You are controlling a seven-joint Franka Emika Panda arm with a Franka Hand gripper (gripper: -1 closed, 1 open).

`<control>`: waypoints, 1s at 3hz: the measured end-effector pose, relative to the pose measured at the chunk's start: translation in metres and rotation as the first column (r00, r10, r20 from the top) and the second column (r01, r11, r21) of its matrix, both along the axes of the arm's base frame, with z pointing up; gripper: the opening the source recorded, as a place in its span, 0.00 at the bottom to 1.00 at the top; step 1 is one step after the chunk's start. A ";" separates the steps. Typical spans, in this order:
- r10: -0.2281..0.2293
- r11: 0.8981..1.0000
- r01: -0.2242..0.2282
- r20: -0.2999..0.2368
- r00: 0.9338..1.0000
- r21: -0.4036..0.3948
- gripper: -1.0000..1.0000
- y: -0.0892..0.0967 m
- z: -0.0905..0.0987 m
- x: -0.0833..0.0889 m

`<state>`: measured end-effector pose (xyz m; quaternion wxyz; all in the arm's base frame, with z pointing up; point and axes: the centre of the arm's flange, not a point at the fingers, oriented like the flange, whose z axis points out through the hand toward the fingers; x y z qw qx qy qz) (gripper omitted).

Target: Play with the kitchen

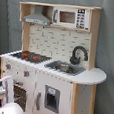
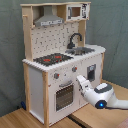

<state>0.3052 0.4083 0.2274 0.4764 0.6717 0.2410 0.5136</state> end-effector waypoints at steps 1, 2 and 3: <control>0.010 0.999 -0.010 0.001 1.000 -0.053 1.00 0.004 0.013 -0.018; 0.017 0.991 -0.017 -0.004 1.000 -0.130 1.00 0.007 0.031 -0.036; 0.013 0.979 -0.017 -0.020 1.000 -0.201 1.00 0.006 0.044 -0.046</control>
